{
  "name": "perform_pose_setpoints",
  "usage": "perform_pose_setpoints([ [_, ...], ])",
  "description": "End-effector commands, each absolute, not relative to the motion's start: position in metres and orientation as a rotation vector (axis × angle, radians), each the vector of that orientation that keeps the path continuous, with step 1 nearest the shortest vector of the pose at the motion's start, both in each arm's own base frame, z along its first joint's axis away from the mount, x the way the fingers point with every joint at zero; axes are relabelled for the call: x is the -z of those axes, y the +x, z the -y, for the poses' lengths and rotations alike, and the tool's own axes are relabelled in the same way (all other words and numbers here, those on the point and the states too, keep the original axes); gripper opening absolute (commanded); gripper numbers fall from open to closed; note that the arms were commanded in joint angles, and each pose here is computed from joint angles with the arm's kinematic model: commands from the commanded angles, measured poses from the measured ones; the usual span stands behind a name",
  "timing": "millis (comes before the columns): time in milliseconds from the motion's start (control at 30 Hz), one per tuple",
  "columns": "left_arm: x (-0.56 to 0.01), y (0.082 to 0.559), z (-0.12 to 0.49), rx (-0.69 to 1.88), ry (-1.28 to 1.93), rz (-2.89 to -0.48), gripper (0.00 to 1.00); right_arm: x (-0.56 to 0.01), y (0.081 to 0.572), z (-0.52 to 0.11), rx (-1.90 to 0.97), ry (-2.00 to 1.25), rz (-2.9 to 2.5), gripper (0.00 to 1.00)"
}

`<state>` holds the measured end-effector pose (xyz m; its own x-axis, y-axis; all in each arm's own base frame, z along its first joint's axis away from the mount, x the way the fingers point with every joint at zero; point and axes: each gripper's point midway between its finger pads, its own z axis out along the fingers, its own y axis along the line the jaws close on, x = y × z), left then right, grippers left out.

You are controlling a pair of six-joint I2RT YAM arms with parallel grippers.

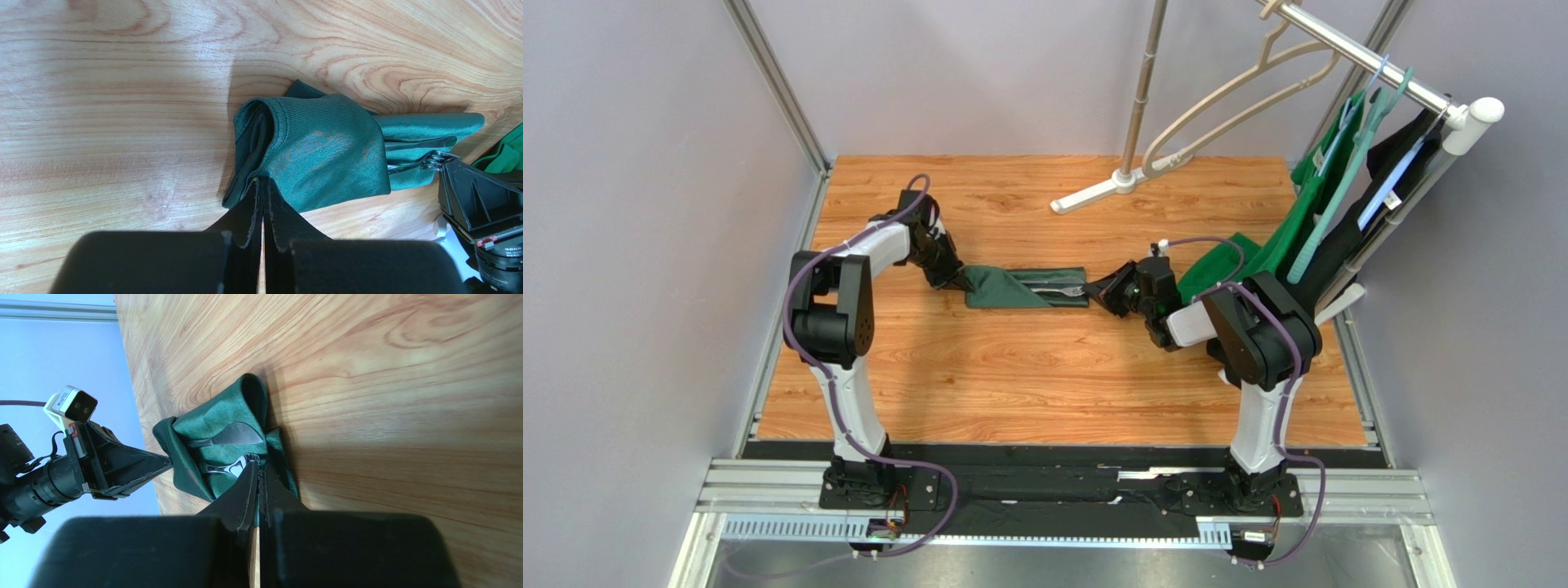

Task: Fold the napkin into a case and place the utensils inside
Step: Insert the fork into the folded napkin.

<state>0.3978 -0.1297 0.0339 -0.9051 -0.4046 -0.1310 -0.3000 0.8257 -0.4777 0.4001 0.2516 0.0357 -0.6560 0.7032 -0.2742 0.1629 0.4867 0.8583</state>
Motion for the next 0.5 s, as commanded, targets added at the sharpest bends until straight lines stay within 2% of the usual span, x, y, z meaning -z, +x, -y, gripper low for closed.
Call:
perform_pose_setpoints([
  [0, -0.040, 0.396, 0.133, 0.677, -0.533, -2.770, 0.00, -0.051, 0.413, -0.268, -1.173, 0.693, -2.036, 0.00],
  [467, -0.039, 0.395, 0.135, 0.690, -0.527, -2.769, 0.00, -0.051, 0.407, -0.302, -1.206, 0.676, -2.067, 0.00],
])
